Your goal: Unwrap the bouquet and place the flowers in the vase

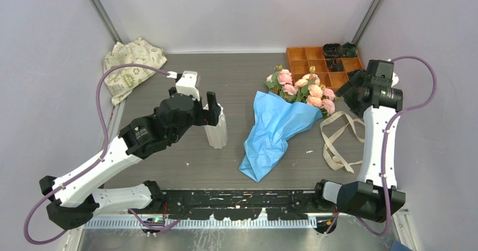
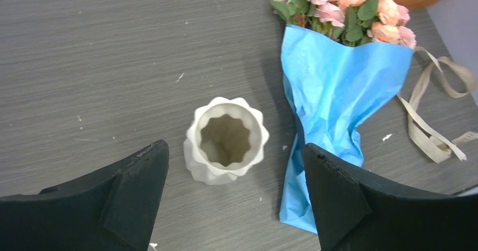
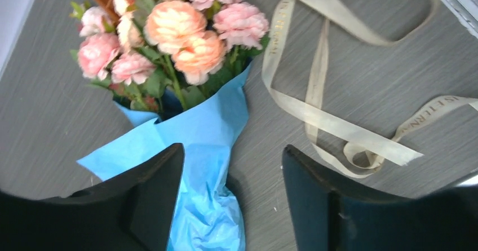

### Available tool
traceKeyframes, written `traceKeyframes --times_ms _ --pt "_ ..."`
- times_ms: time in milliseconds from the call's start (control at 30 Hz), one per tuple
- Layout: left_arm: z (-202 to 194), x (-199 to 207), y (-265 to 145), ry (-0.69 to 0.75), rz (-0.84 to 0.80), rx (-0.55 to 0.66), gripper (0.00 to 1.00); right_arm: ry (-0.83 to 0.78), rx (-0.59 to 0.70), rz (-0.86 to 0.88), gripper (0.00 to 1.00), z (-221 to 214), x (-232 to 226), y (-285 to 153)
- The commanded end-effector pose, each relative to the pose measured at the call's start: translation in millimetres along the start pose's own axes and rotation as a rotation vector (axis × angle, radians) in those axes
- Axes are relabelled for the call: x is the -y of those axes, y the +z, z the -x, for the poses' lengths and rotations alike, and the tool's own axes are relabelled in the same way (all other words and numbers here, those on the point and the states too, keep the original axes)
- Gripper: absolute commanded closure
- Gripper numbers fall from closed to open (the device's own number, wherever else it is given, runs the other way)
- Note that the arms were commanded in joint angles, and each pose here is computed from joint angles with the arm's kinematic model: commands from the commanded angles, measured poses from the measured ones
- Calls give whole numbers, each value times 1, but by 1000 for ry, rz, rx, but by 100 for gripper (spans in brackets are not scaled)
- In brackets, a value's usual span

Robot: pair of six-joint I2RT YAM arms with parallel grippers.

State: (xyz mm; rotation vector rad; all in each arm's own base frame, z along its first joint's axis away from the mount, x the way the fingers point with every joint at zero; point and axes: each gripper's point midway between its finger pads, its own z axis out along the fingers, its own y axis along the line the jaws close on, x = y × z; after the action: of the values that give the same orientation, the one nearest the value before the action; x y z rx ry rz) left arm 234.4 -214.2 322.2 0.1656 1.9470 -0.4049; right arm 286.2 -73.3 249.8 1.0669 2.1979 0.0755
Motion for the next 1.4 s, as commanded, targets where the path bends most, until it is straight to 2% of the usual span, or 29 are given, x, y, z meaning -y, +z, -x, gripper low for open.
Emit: traceKeyframes --times_ms 0,67,167,333,400,533,733,833,867,1000,1167,1367 --pt "3 -14 2 -58 10 -2 11 -64 120 123 23 15 -37 -30" --pt "3 -20 3 -83 13 -7 10 -98 125 147 15 10 -50 -32" --pt "3 -24 2 -103 17 -3 10 -187 77 215 14 -12 -84 -34" --pt "10 -47 -10 -101 97 41 10 -482 -53 297 14 -115 -162 -31" --pt "17 -58 -21 -109 130 73 10 -578 -116 275 16 -158 -181 -16" --pt "22 -76 -40 -123 182 108 10 -689 -201 228 19 -219 -202 7" --pt "15 -89 -56 -138 187 128 10 -766 -223 86 24 -251 -196 41" --pt "10 -92 -58 -142 184 135 10 -789 -230 36 31 -261 -188 55" --pt "9 -93 -59 -145 182 138 10 -797 -229 14 36 -263 -185 60" --pt "8 -95 -63 -148 176 145 10 -795 -214 -15 72 -264 -180 65" --pt "7 -98 -69 -159 170 156 10 -776 -159 -16 99 -250 -180 53" --pt "6 -95 -71 -178 142 158 11 -661 -40 -3 99 -203 -152 3"
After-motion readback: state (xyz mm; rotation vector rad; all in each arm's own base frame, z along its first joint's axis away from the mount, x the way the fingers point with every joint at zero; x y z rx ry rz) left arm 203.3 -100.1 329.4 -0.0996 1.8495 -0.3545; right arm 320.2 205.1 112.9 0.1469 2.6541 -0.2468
